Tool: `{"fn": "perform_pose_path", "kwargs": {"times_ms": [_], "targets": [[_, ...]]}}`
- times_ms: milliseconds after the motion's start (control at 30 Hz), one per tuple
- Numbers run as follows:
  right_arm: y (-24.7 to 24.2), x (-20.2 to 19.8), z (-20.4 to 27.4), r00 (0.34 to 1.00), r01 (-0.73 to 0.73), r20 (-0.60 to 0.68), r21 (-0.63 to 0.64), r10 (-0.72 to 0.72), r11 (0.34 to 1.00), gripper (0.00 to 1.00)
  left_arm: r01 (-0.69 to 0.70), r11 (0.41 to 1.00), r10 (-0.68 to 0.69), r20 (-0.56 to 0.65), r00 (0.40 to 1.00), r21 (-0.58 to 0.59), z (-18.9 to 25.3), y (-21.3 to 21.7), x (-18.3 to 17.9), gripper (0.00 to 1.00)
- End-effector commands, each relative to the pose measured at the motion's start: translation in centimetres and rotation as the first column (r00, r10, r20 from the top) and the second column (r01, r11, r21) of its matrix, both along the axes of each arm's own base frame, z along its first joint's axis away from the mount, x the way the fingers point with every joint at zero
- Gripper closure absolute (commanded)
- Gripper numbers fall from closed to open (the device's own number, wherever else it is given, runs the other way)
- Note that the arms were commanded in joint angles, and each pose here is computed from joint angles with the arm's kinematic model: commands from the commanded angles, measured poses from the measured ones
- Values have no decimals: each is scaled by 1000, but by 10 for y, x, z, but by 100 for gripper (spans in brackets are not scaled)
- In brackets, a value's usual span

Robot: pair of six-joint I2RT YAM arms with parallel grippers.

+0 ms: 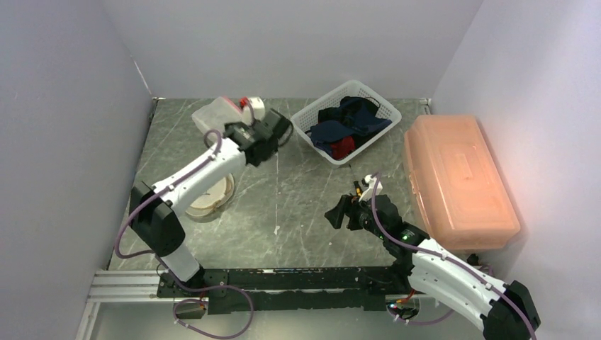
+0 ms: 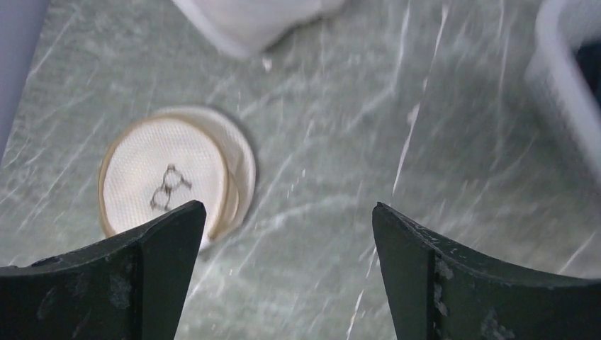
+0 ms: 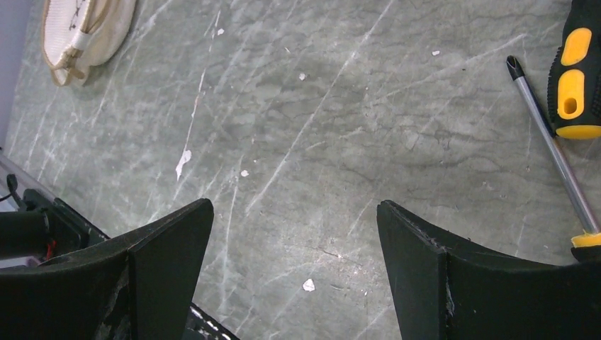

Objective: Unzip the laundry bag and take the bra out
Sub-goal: Move the laundry bag to the center of the board, then pick up the laundry bag at the center of the board.

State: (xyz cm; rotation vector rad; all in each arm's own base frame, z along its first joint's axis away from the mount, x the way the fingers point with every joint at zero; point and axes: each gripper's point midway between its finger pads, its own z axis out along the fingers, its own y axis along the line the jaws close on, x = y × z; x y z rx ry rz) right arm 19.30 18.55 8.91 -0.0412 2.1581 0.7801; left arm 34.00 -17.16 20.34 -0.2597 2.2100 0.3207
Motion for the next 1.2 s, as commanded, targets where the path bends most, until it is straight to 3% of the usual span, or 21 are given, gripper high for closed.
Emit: {"fn": "perform_pose_path", "kwargs": {"times_ms": [0,200,467,867,967,1167], "targets": [[5,2,6,1000,-11,25,25,10,1000,10,-75,990,85,82,993,-121,41,32,60,6],[2,1,6,1000,-5,28,23,4,1000,9,-112,949,146,99,984,-294,37,55,133,6],[-2,1,4,1000,15,22,11,-15,1000,9,-210,949,241,109,964,-234,18,70,210,6],[-13,4,2,998,59,31,-29,-58,998,9,-301,935,308,7,951,-187,-49,96,240,7],[-13,5,0,997,65,31,-33,-64,997,9,-300,936,304,-8,953,-184,-62,98,238,20],[-14,6,-1,997,69,30,-40,-68,997,9,-274,938,286,25,958,-212,-52,96,237,61]]}}
